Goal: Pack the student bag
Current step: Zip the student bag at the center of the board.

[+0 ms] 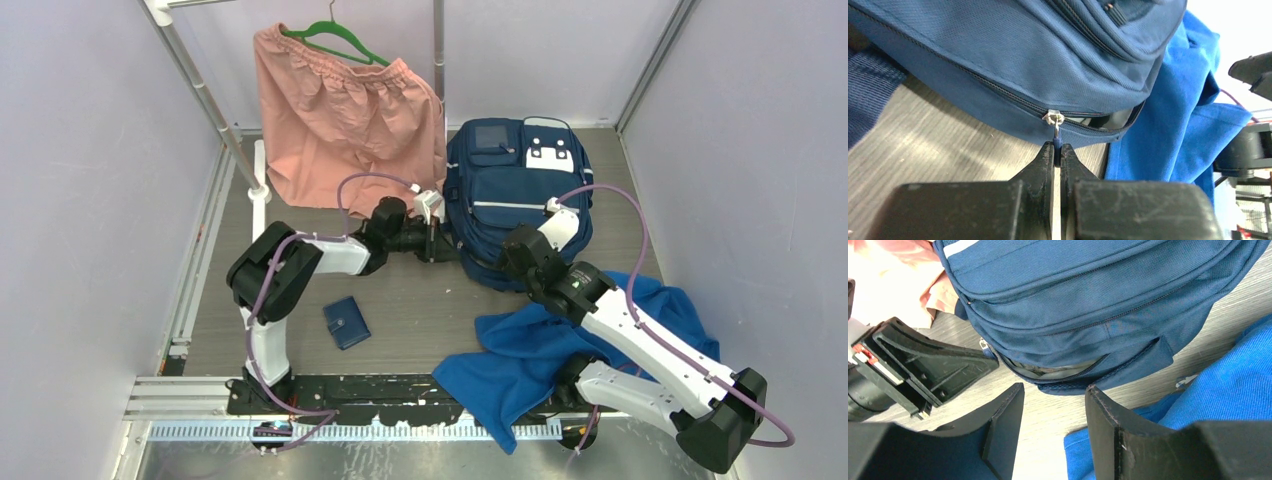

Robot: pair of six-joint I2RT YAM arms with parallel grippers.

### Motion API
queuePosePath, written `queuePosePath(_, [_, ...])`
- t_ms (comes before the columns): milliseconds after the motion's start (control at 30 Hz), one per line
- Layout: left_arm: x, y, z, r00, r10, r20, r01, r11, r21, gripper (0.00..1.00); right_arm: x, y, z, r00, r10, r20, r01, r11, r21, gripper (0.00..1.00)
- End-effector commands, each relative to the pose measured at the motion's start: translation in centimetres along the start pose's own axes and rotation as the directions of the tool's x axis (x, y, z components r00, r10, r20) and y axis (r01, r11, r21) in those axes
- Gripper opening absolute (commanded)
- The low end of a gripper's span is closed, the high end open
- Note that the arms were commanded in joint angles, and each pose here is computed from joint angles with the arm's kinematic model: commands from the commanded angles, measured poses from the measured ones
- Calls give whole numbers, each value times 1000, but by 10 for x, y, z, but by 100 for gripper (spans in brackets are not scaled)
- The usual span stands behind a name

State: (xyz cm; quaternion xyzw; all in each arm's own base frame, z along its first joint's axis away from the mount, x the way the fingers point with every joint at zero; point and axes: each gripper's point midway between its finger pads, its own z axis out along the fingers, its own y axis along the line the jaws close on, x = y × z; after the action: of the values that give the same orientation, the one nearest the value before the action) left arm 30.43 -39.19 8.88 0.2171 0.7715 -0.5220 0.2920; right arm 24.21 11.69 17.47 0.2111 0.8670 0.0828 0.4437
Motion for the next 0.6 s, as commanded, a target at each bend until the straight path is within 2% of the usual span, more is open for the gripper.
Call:
queuePosePath(0, [9, -40, 0, 979, 186, -80, -185, 983, 21, 0, -7, 5, 1, 998, 51, 28, -51, 999, -13, 53])
queuePosePath(133, [33, -74, 11, 947, 274, -166, -270, 962, 50, 0, -4, 6, 5, 997, 65, 33, -64, 998, -17, 53])
queuePosePath(267, [32, -90, 10, 953, 267, -147, -259, 963, 73, 0, 0, 8, 7, 999, 52, 9, -52, 999, -11, 53])
queuePosePath(300, [31, -93, 6, 951, 272, -148, -264, 962, 77, 7, 1, 8, 7, 999, 46, 3, -46, 999, -9, 53])
queuePosePath(367, [30, -94, 0, 952, 263, -157, -259, 965, 50, 33, 3, 7, 7, 999, 33, -10, -33, 999, -8, 53])
queuePosePath(533, [13, -87, -24, 954, 275, -118, -285, 956, -77, 51, 3, 6, 4, 1000, 6, -19, -6, 1000, -6, 53])
queuePosePath(567, [8, -82, -28, 964, 248, -95, -258, 960, -110, 54, 4, 6, 4, 1000, 6, -23, -6, 1000, -8, 53])
